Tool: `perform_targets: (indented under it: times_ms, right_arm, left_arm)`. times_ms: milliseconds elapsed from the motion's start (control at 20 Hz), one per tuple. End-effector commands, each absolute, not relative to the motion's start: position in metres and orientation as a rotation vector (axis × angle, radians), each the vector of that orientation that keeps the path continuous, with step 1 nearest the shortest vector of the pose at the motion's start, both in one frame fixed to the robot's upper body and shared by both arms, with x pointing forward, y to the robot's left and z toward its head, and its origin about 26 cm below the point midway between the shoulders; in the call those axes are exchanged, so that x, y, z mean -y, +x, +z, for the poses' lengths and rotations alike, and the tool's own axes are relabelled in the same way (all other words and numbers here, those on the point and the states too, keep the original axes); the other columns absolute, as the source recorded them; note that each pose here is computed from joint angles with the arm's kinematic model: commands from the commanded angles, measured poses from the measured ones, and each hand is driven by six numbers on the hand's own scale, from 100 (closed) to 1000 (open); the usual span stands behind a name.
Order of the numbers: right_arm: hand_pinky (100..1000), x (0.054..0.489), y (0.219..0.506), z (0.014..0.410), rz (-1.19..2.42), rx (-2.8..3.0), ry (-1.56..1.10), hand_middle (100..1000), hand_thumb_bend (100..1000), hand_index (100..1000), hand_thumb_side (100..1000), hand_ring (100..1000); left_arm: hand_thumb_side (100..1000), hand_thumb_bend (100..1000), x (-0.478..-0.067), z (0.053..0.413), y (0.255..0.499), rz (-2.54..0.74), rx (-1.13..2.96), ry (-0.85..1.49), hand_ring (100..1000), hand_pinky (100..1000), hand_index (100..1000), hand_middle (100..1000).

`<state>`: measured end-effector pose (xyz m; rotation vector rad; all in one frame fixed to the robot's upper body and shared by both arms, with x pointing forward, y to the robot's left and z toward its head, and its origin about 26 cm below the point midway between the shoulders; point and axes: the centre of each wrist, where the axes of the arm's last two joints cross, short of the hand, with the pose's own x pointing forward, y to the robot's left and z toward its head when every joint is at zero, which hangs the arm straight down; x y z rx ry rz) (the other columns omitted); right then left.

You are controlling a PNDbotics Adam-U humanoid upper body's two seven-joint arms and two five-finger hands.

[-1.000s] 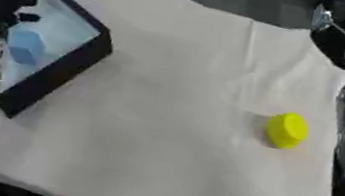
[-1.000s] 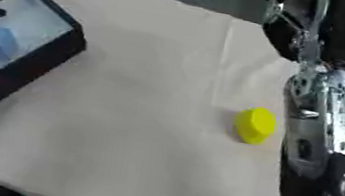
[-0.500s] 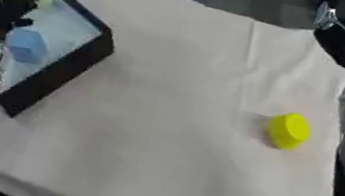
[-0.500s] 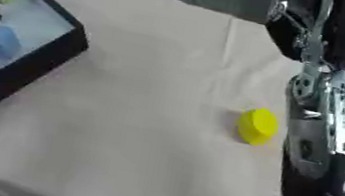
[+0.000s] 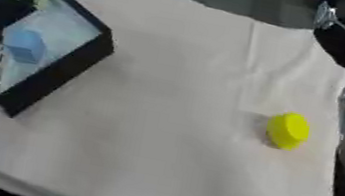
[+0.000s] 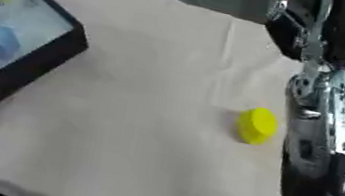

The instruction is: Pick up the objects with one hand, pass them to the other hand, and then place them into the box on the other side of the table.

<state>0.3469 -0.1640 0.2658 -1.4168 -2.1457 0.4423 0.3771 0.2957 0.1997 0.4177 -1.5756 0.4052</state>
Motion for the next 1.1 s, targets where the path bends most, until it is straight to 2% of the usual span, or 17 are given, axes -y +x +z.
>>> perform_targets:
  times_ms: [50,200,450,600,800,900,1000,1050,1100]
  right_arm:
    - [812,0.1667,0.3424,0.2755,0.418,2.180,-1.441,614,222,781,100,712]
    - [812,0.1665,0.3419,0.2759,0.415,2.187,-1.442,613,222,780,100,711]
    - [811,0.1662,0.3412,0.2761,0.409,2.198,-1.442,610,225,779,100,709]
    - [811,0.1658,0.3408,0.2762,0.405,2.206,-1.443,607,225,777,100,707]
    - [810,0.1655,0.3406,0.2762,0.400,2.214,-1.443,606,227,776,100,705]
    - [809,0.1655,0.3406,0.2762,0.398,2.215,-1.443,605,227,776,100,705]
    - [808,0.1654,0.3406,0.2762,0.397,2.214,-1.444,606,226,776,100,705]
    - [808,0.1654,0.3407,0.2761,0.396,2.212,-1.445,606,225,777,100,705]
    - [808,0.1654,0.3408,0.2760,0.396,2.210,-1.445,606,225,777,100,706]
  left_arm:
    - [100,254,-0.2997,0.2108,0.3751,0.488,1.434,0.622,1000,1000,825,1000]
    - [100,322,-0.3002,0.2109,0.3749,0.490,1.423,0.650,1000,1000,835,1000]
    - [193,396,-0.2999,0.2109,0.3746,0.480,1.413,0.668,1000,1000,844,1000]
    - [188,406,-0.3001,0.2107,0.3745,0.472,1.406,0.682,1000,1000,858,1000]
    - [186,365,-0.2999,0.2113,0.3740,0.463,1.412,0.676,1000,1000,850,1000]
    - [286,243,-0.2997,0.2127,0.3733,0.473,1.427,0.668,1000,1000,842,1000]
    - [403,175,-0.2976,0.2153,0.3717,0.482,1.463,0.645,1000,978,829,1000]
    - [535,125,-0.2954,0.2177,0.3704,0.481,1.494,0.628,1000,944,819,986]
    - [550,123,-0.2933,0.2194,0.3691,0.478,1.524,0.608,1000,942,819,986]
